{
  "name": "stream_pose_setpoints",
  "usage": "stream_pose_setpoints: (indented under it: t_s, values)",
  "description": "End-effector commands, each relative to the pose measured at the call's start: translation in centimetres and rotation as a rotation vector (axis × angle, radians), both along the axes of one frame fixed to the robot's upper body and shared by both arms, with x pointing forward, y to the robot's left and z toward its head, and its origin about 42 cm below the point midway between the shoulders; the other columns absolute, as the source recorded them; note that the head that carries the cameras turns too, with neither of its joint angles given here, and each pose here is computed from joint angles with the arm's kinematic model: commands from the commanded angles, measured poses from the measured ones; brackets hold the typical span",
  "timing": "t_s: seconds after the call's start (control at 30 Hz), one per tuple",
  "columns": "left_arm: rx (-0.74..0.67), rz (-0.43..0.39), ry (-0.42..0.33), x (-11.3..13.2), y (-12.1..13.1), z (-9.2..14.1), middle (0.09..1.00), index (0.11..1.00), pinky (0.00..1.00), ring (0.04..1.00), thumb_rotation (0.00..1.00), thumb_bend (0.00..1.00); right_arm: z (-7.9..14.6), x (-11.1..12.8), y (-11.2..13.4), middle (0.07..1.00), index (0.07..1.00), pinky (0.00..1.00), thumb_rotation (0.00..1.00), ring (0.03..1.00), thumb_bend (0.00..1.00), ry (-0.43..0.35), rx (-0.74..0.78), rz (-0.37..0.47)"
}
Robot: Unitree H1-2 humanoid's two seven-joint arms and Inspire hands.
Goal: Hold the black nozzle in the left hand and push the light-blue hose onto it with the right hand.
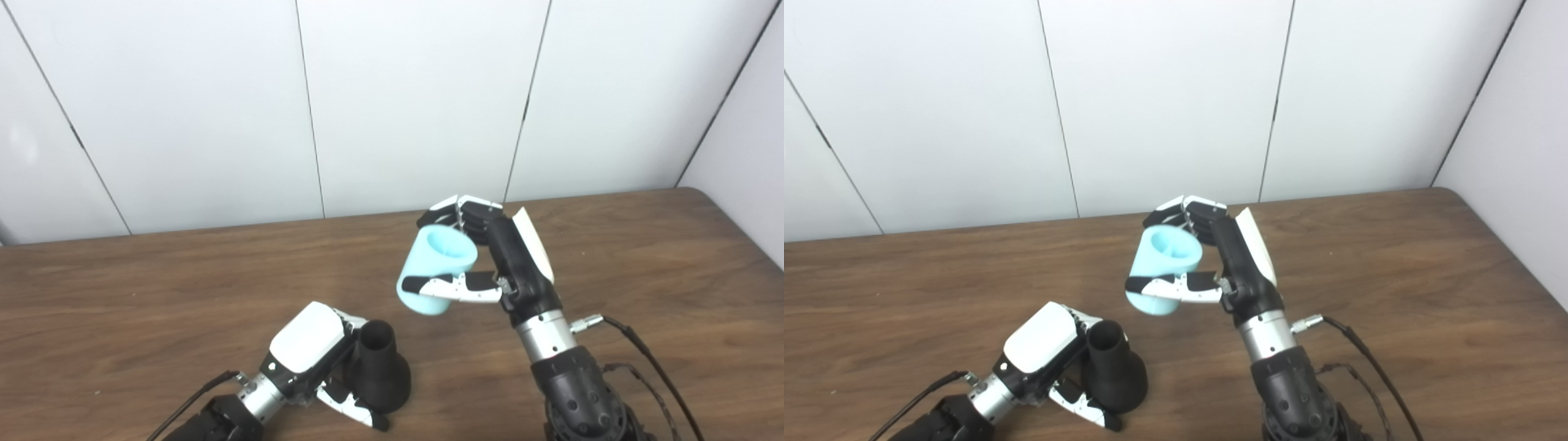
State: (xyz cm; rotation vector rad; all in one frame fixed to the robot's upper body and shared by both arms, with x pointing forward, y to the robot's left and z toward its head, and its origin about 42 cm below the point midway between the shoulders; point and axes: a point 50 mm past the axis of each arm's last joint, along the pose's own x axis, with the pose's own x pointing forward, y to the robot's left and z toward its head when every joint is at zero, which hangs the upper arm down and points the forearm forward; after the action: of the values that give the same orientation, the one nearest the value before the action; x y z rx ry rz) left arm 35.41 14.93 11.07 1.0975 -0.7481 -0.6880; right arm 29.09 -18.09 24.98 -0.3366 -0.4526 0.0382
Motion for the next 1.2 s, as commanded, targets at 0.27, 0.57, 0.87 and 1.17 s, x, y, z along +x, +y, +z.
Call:
stream_pose_setpoints:
  t_s: [0.27, 0.57, 0.87, 1.17]
  values:
    - [0.022, 0.006, 0.217, -4.9, -1.0, -6.5, 0.424, 0.518, 0.14, 0.232, 0.0, 0.52, 1.6, -0.3, 1.7, 0.47, 0.514, 0.15, 0.0, 0.276, 0.52, -0.116, 0.021, 0.089]
    - [0.01, 0.012, 0.224, -4.8, -1.2, -6.6, 0.208, 0.483, 0.07, 0.121, 0.04, 0.52, 1.2, -0.6, 3.3, 0.467, 0.516, 0.16, 0.0, 0.272, 0.52, -0.126, 0.034, 0.117]
    - [0.005, 0.005, 0.223, -4.9, -1.7, -6.6, 0.208, 0.483, 0.07, 0.134, 0.04, 0.52, 0.4, -0.4, 5.0, 0.464, 0.519, 0.19, 0.0, 0.297, 0.52, -0.136, 0.065, 0.135]
    - [-0.006, 0.005, 0.231, -5.1, -1.9, -6.4, 0.213, 0.482, 0.08, 0.137, 0.04, 0.52, -1.4, 0.2, 5.9, 0.472, 0.486, 0.08, 0.0, 0.137, 0.52, -0.259, -0.013, 0.137]
